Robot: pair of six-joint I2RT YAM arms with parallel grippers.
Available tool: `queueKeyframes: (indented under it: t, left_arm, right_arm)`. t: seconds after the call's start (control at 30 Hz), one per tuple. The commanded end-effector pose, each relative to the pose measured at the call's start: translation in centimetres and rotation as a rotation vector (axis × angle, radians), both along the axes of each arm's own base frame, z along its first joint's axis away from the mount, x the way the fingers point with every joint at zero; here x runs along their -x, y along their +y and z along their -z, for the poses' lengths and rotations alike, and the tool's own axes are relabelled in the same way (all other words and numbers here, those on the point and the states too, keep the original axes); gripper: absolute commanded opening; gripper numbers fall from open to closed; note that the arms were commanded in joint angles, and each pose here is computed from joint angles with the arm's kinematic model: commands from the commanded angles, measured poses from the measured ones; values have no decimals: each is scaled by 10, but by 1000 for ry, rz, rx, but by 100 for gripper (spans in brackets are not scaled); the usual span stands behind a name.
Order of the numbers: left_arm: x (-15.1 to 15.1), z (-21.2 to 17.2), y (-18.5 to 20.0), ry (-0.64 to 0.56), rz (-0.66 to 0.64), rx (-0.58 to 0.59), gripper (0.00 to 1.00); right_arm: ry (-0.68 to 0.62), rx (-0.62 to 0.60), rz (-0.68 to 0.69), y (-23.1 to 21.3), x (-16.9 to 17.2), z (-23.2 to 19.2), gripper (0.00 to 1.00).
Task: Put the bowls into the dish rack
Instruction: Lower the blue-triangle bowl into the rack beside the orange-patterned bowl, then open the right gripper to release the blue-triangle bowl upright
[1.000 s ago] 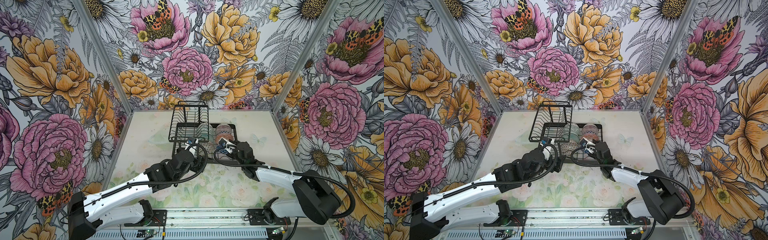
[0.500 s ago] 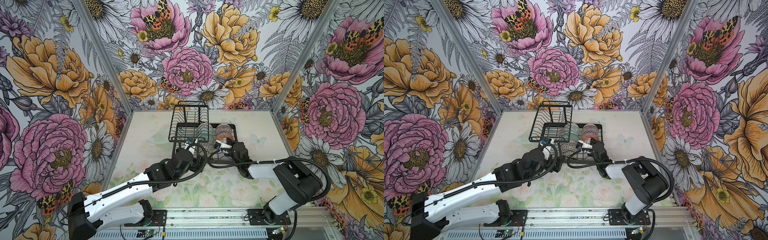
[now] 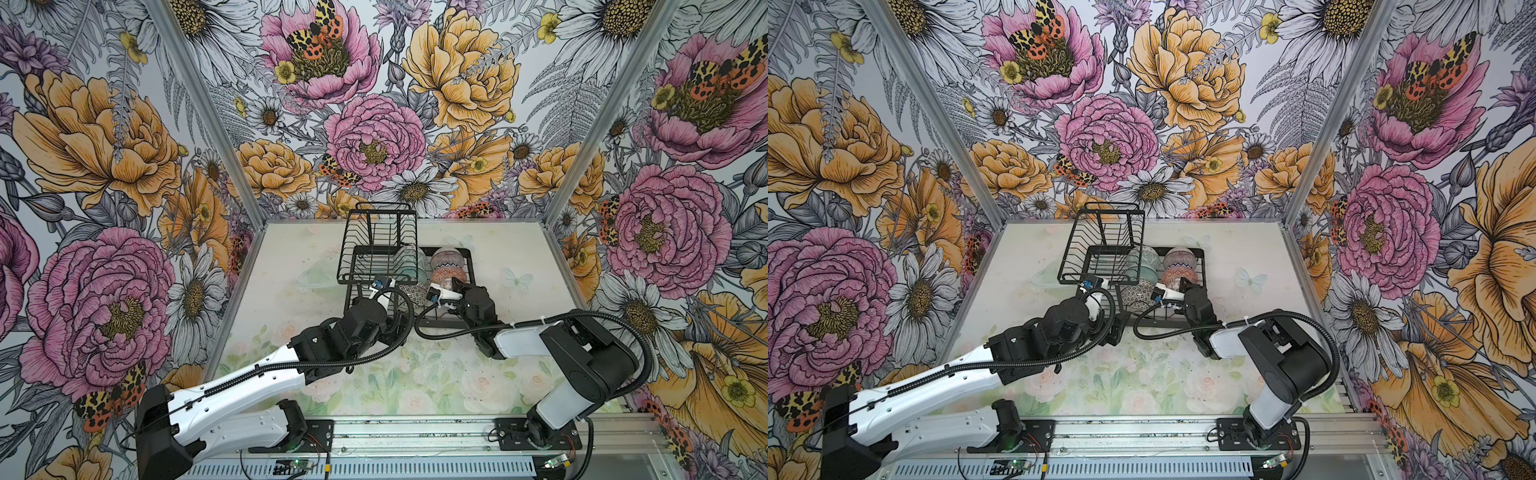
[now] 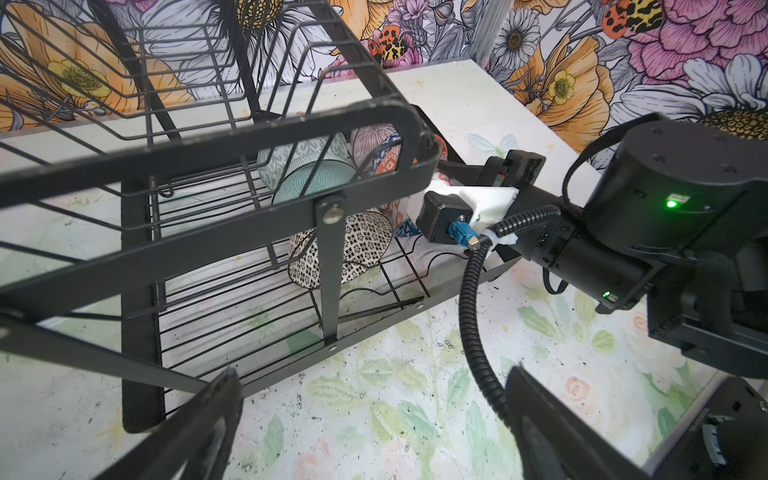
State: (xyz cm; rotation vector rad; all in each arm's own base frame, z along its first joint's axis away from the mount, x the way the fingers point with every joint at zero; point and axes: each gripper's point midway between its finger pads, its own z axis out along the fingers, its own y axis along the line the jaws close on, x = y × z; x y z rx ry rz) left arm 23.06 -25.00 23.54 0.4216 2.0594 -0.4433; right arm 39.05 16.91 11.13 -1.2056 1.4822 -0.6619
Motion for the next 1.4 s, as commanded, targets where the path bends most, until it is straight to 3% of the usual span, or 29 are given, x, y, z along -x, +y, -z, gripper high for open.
queueKeyframes:
  t: [0.0,0.13,0.4,0.67,1.1,1.23,1.37]
  left_arm:
    - [2,2,3,14,3,17,99]
    - [3,2,5,16,1,18,99]
    - [4,2,8,15,-4,26,99]
    - [5,2,9,20,-6,30,99]
    - [2,2,16,5,-29,16,99]
    - [-1,1,22,-11,-51,3,99]
    - [-4,-5,32,-59,-82,-23,99]
  right_arm:
    - [-19,-70,-5,5,2,-6,0]
    - [-9,-75,-3,7,3,-2,8]
    - [-6,-82,-7,9,4,-3,40]
    - [-6,-97,-8,10,5,-5,48]
    - [-60,-185,-12,8,19,-38,78]
    - [-71,-228,-23,9,29,-53,98]
    - [-83,-281,-5,3,39,-69,100]
